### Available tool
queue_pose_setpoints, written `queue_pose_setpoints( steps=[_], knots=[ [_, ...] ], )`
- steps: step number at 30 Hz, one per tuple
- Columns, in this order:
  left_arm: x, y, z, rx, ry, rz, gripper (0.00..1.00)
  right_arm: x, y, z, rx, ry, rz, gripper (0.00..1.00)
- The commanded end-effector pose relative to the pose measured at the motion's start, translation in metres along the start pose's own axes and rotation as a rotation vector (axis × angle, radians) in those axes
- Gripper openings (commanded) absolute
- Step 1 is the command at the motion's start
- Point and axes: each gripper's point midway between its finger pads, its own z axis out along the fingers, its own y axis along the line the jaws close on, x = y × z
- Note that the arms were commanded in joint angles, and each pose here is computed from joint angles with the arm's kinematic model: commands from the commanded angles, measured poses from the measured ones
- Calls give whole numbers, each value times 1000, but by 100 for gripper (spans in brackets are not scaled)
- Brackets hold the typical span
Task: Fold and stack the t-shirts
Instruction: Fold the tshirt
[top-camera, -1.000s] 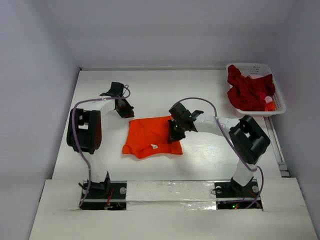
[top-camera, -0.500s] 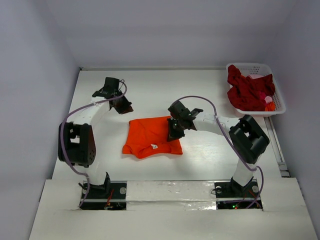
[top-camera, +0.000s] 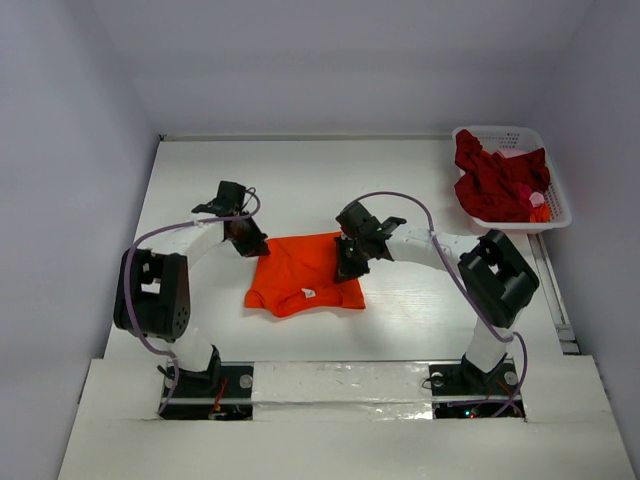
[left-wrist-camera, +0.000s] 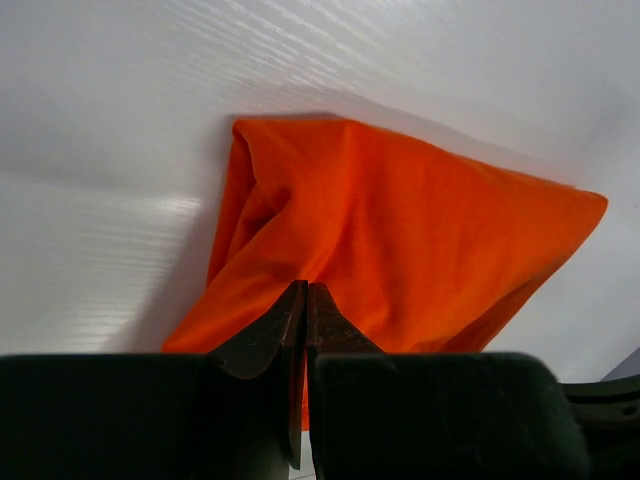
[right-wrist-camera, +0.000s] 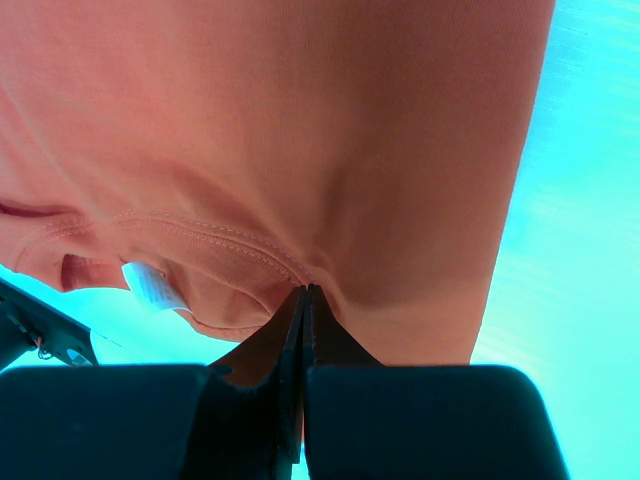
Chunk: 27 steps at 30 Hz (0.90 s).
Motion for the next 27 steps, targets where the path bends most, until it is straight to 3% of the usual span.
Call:
queue_pose_setpoints(
  steps=[1, 27],
  knots=[
    [6, -5, 7, 26, 7, 33, 0, -6, 7, -11, -31, -34, -3, 0],
    [-14, -12, 50, -7, 17, -19, 0, 20, 8, -34, -2, -50, -39, 0]
  ],
)
